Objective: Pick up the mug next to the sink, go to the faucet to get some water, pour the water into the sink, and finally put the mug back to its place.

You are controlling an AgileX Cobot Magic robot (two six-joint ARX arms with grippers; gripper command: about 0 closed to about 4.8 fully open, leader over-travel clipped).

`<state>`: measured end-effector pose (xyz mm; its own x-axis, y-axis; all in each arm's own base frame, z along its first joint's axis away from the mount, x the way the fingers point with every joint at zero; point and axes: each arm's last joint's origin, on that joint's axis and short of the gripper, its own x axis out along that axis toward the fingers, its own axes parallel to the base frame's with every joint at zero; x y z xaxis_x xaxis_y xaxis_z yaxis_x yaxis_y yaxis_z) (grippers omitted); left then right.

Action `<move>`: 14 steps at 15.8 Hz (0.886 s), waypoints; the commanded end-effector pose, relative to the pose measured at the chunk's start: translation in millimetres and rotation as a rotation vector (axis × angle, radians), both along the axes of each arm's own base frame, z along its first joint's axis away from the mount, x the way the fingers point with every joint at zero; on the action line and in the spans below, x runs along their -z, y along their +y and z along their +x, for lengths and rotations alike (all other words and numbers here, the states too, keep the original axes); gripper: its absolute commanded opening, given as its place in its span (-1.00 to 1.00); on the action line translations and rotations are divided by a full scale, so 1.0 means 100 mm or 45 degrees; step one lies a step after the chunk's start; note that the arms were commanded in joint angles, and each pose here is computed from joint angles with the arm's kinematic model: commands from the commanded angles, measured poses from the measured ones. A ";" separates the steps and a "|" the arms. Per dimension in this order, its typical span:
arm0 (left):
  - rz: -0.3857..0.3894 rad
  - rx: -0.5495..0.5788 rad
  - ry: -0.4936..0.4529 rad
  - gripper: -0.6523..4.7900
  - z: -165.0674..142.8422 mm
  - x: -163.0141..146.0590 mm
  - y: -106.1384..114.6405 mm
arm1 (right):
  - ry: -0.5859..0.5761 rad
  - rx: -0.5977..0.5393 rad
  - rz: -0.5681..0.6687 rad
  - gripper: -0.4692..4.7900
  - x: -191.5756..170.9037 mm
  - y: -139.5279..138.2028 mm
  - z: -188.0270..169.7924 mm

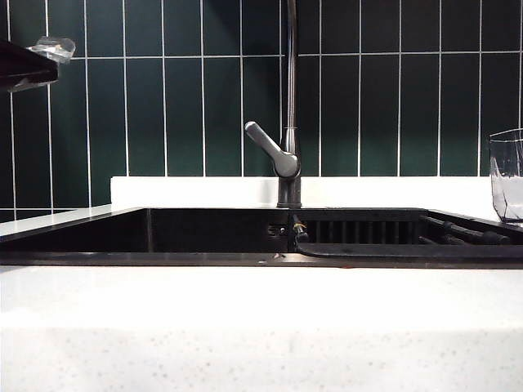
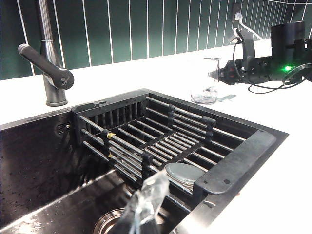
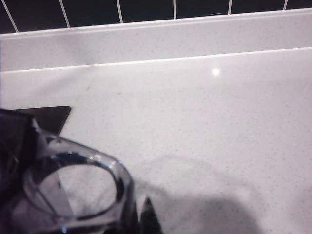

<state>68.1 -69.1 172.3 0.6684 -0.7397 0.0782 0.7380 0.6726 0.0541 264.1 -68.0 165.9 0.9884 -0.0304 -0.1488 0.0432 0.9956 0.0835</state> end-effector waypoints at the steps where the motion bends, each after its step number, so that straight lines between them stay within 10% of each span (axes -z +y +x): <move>1: -0.013 0.009 -0.005 -0.78 0.00 -0.02 0.00 | -0.051 0.005 -0.014 -0.85 -0.05 -0.02 0.00; 14: -0.003 0.018 0.004 -0.78 0.00 -0.01 0.00 | 0.029 0.011 0.008 -0.61 0.10 -0.04 0.01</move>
